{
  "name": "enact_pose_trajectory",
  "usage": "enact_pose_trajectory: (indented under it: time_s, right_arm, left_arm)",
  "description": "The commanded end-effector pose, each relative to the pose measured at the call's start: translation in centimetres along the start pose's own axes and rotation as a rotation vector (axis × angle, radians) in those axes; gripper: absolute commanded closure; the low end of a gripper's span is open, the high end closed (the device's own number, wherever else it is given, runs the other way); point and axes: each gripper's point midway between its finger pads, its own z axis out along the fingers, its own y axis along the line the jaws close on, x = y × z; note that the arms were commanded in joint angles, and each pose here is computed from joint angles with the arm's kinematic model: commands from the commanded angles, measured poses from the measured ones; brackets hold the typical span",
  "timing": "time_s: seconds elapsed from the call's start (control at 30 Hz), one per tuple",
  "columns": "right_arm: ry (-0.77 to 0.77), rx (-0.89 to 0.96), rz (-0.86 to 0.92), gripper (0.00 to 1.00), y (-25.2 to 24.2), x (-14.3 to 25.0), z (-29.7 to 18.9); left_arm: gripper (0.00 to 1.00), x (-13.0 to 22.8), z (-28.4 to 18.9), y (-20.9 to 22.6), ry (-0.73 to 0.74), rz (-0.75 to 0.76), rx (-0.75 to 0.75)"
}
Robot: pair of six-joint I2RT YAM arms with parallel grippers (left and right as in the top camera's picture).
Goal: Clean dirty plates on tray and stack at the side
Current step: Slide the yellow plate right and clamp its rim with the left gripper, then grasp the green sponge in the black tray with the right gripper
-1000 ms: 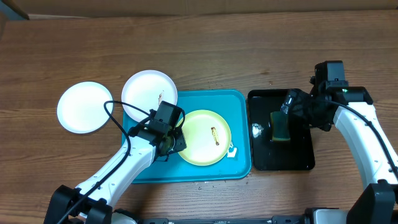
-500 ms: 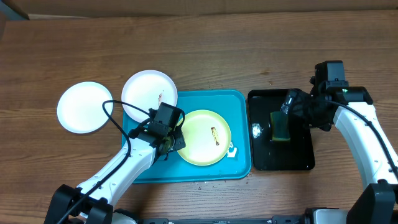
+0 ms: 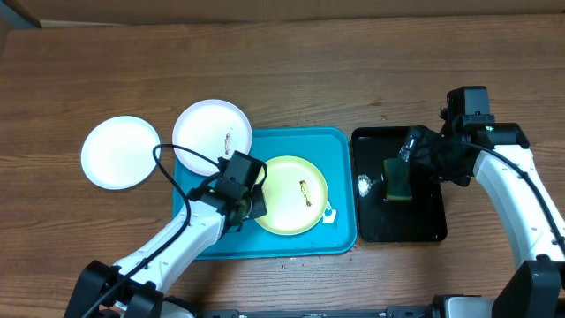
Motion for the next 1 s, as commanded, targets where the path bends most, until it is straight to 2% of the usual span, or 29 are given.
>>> enact_pose_trajectory:
  time_s: [0.0,0.13,0.37,0.57,0.63,0.7,0.83,0.97]
  right_arm:
    - [0.002,-0.005,0.008,0.00,0.1,0.1,0.2]
    - [0.002,-0.005,0.008,0.00,0.1,0.1,0.2]
    - [0.002,-0.005,0.008,0.00,0.1,0.1,0.2]
    - [0.002,-0.005,0.008,0.00,0.1,0.1,0.2]
    - [0.002,-0.005,0.008,0.00,0.1,0.1,0.2]
    - [0.002,-0.005,0.008,0.00,0.1,0.1,0.2]
    - [0.002,-0.005,0.008,0.00,0.1,0.1,0.2]
    - [0.002,-0.005,0.008,0.00,0.1,0.1,0.2]
  left_arm:
    - [0.78,0.7,0.5,0.0,0.005,0.042,-0.018]
    - [0.80,1.2,1.3,0.1,0.028,0.033,-0.033]
    - [0.89,1.0,1.6,0.1,0.027,0.020,-0.035]
    - [0.89,0.1,1.6,0.1,-0.013,0.020,-0.040]
    - [0.96,0.0,1.6,0.0,-0.018,0.016,-0.038]
    - [0.96,0.0,1.6,0.0,-0.018,-0.008,-0.038]
    - [0.94,0.3,1.6,0.2,-0.011,-0.074,-0.043]
    - [0.82,0.3,1.6,0.2,-0.008,-0.085,-0.042]
